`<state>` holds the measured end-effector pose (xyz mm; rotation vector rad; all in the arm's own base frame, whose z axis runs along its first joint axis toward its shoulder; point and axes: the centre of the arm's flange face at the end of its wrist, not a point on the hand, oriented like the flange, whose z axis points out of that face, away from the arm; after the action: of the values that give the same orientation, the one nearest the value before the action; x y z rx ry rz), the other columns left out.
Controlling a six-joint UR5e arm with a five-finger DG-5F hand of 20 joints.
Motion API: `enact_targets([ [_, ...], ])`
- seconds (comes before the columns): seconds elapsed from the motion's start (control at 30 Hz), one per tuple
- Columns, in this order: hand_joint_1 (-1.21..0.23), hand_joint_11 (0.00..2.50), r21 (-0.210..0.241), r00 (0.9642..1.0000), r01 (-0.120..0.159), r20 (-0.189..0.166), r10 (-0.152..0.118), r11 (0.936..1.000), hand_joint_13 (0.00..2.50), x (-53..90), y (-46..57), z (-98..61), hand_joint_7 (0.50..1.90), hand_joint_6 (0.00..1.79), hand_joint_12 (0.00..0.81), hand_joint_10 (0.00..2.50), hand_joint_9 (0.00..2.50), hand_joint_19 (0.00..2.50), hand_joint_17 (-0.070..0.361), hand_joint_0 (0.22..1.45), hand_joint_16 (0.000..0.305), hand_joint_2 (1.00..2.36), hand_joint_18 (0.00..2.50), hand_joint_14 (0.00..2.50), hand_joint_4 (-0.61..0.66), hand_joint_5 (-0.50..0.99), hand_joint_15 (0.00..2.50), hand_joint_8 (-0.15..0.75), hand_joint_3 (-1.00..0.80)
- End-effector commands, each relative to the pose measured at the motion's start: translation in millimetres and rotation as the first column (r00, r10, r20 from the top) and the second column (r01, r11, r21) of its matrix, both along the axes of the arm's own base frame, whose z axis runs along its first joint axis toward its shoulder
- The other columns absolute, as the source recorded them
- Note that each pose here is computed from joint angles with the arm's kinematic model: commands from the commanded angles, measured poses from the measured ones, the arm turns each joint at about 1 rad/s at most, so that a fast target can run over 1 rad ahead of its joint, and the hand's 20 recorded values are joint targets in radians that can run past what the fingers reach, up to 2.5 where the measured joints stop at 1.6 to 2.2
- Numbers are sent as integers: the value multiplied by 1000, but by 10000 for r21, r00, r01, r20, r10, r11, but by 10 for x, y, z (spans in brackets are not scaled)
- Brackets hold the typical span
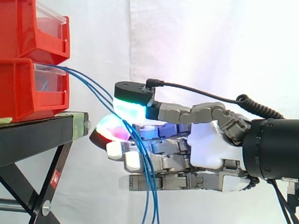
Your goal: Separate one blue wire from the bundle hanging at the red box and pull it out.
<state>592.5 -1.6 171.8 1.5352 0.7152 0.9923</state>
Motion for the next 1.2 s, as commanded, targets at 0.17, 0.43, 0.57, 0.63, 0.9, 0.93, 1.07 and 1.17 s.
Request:
enact_targets([
  [0.17, -668, 782, -3, 10000, -7, -10, 7, 10000, 1453, -2, 3, -2, 972, 776, 266, 17, 1040, 182, 81, 664, 36, 1014, 500, 29, 179, -210, 1044, 283, -342],
  [0.43, -666, 894, -38, 9997, -5, -226, 4, 10000, 1516, 8, -9, 23, 958, 776, 250, 20, 1069, 200, 81, 666, 36, 1014, 521, 27, 176, -210, 1240, 289, -343],
  [0.57, -664, 1045, -160, 9982, -7, -594, -2, 9999, 1519, 13, -15, 55, 964, 776, 255, 20, 1090, 211, 82, 667, 36, 1014, 531, 26, 178, -210, 1293, 289, -343],
  [0.63, -664, 1150, -257, 9952, -25, -982, 0, 9997, 1511, 16, -13, 91, 964, 776, 258, 19, 1114, 213, 83, 668, 37, 1014, 533, 28, 170, -211, 1296, 288, -345],
  [0.9, -665, 1599, -280, 9845, 5, -1753, -54, 9996, 1479, -12, -32, 150, 953, 779, 267, 4, 1235, 241, 87, 669, 39, 1014, 557, 24, 173, -212, 1331, 275, -344],
  [0.93, -665, 1644, -285, 9832, 8, -1824, -60, 9996, 1480, -19, -34, 151, 954, 779, 264, 1, 1245, 248, 87, 668, 39, 1014, 560, 24, 170, -212, 1340, 277, -343],
  [1.07, -665, 1688, -282, 9849, -13, -1732, -36, 9996, 1476, -23, -26, 239, 955, 779, 259, 63, 1242, 260, 89, 669, 39, 1014, 572, 24, 172, -212, 1392, 279, -344],
  [1.17, -664, 1675, -375, 9849, 12, -1729, -77, 9993, 1482, -37, -43, 313, 957, 779, 260, 73, 1235, 338, 92, 670, 41, 1014, 635, 22, 169, -212, 1440, 270, -347],
])
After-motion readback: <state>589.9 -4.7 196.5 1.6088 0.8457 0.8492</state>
